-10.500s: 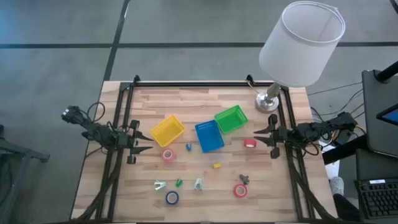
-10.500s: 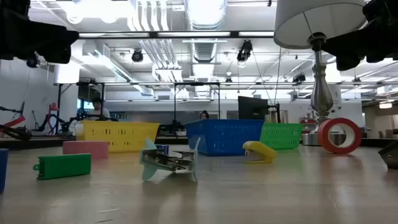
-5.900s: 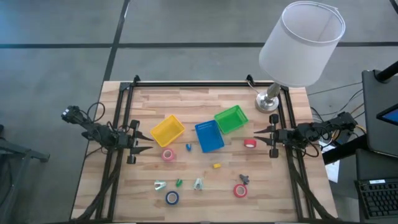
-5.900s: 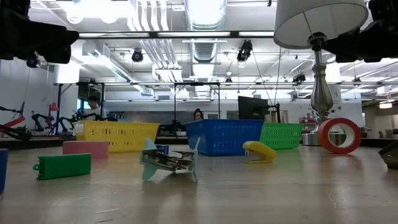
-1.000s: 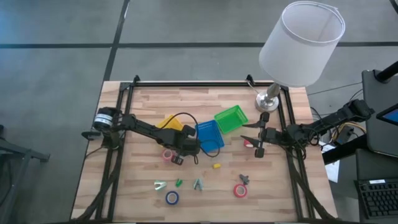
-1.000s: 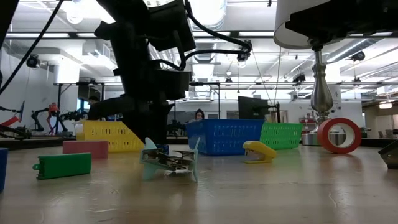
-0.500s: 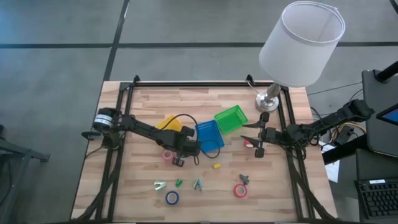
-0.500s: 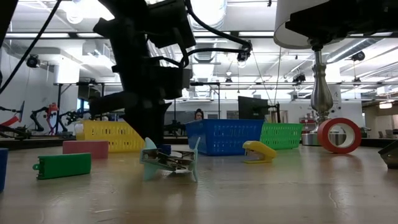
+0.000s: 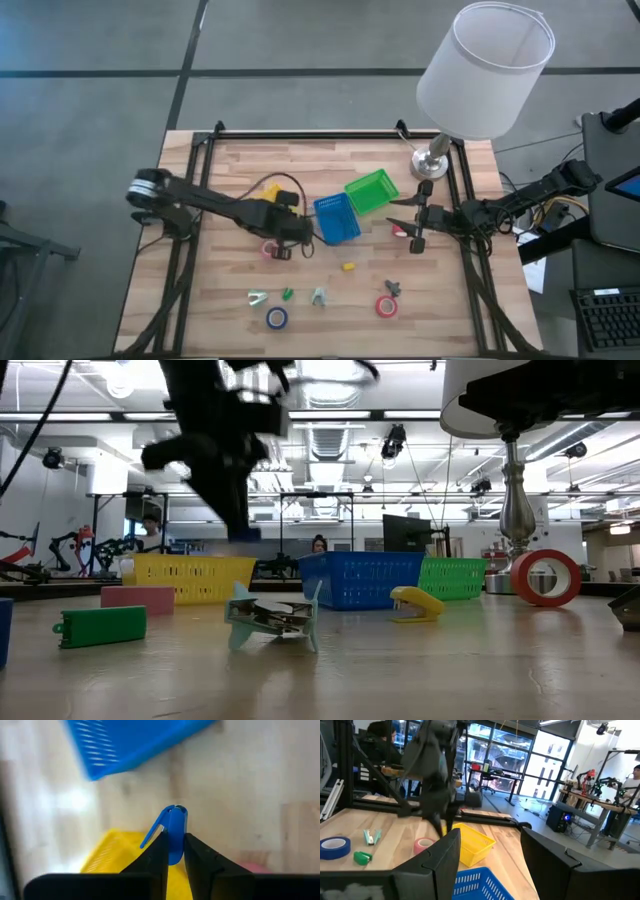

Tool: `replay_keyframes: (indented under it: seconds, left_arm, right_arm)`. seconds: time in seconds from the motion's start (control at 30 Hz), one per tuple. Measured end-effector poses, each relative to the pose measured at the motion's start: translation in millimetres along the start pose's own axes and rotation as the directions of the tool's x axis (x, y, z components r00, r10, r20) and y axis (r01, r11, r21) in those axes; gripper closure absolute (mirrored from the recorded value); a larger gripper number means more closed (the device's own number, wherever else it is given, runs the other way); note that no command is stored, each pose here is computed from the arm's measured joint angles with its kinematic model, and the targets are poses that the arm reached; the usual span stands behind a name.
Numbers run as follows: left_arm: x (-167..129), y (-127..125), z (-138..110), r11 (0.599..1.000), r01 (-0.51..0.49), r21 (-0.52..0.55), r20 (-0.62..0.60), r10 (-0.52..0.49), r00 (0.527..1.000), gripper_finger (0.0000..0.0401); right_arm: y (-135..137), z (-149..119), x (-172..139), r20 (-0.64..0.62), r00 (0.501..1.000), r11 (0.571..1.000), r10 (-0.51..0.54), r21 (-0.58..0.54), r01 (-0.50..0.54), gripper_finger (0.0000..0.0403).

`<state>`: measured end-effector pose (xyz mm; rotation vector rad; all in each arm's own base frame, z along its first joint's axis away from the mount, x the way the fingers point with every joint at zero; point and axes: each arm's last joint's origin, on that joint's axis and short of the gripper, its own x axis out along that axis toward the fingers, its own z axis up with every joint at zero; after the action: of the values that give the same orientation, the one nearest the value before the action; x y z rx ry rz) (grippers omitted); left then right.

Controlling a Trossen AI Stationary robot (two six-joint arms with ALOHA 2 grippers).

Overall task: Pick and place Stapler, Stapler remover, tape
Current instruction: Put the blue stapler into the yellow bin

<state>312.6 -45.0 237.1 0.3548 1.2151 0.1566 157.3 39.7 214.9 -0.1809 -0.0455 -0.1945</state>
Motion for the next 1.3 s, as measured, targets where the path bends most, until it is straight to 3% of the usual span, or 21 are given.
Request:
replay_keyframes:
  seconds: [0.17,0.33,0.6,0.8,1.3]
  left_arm:
    - [-35.0,19.2,-12.6,0.993,-0.101,-0.055,0.054,0.104,0.993,0.0353]
    - [-41.4,36.0,-27.1,0.989,-0.124,-0.083,0.015,0.126,0.992,0.0349]
    - [13.6,42.2,-57.8,0.991,-0.097,-0.091,-0.149,0.082,0.985,0.0348]
    - [48.9,39.4,-70.4,0.989,-0.105,-0.101,-0.129,0.092,0.987,0.0347]
    - [68.3,43.2,-84.5,0.984,-0.092,-0.153,-0.145,0.069,0.987,0.0321]
  right_arm:
    - [0.0,-0.2,0.0,-0.001,1.0,1.0,0.0,-0.001,0.0,0.0197]
    - [0.1,-0.4,0.0,-0.002,1.0,1.0,0.0,0.001,0.0,0.0197]
    - [0.1,-0.4,0.0,-0.002,1.0,1.0,0.0,-0.002,0.0,0.0197]
    - [0.1,-0.4,0.0,-0.001,1.0,1.0,0.0,-0.006,0.0,0.0197]
    - [0.0,-0.3,0.0,0.0,1.0,1.0,0.0,-0.005,0.0,0.0197]
